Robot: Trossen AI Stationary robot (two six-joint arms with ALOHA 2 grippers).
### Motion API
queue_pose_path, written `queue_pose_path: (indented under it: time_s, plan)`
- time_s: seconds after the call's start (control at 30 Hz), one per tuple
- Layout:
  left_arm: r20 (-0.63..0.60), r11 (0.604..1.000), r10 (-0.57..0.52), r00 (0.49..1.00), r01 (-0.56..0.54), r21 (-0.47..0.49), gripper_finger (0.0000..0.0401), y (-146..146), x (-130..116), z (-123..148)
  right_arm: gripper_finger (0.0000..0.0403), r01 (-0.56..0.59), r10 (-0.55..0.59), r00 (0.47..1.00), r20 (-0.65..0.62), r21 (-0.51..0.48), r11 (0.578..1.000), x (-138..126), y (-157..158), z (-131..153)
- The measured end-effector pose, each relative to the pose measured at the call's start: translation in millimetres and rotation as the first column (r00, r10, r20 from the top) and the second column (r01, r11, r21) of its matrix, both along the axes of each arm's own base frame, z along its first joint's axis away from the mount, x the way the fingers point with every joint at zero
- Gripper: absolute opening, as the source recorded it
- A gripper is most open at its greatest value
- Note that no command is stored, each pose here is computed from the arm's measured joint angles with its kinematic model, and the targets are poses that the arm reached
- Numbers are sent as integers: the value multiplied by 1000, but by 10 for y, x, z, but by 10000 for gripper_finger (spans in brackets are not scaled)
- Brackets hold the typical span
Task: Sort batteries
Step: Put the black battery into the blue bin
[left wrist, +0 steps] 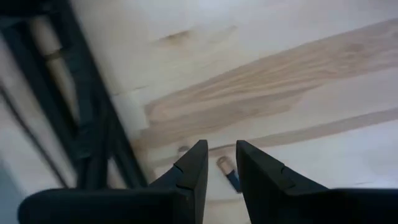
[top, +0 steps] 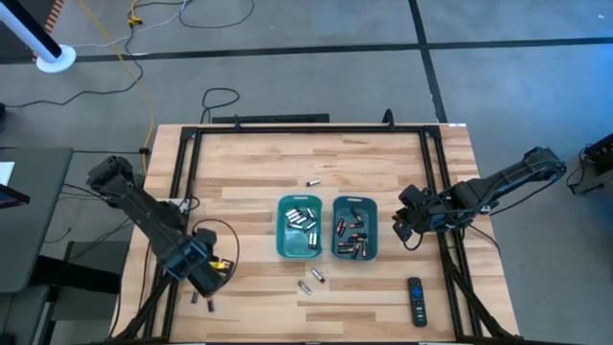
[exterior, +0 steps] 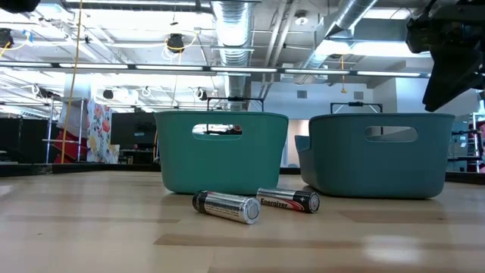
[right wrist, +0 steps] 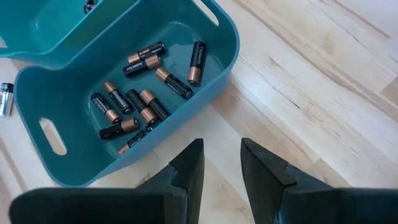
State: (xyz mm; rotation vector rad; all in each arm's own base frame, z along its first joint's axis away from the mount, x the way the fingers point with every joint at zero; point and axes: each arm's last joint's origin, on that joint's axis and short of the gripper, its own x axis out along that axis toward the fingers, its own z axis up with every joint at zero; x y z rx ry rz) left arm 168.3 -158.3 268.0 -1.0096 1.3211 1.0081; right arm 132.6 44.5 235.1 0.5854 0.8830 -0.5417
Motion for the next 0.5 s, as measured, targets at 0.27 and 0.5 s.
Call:
queue_pose_path:
  time_s: [0.27,0.5]
  plan:
    - [19,1000,-11,1000,12,-14,124,-80,-68,-285,123,7,-7,1000,5,6,1000,3,1,2]
    - [33,1000,1,999,0,-29,163,-149,-88,-398,123,15,-15,1000,7,11,1000,3,1,2]
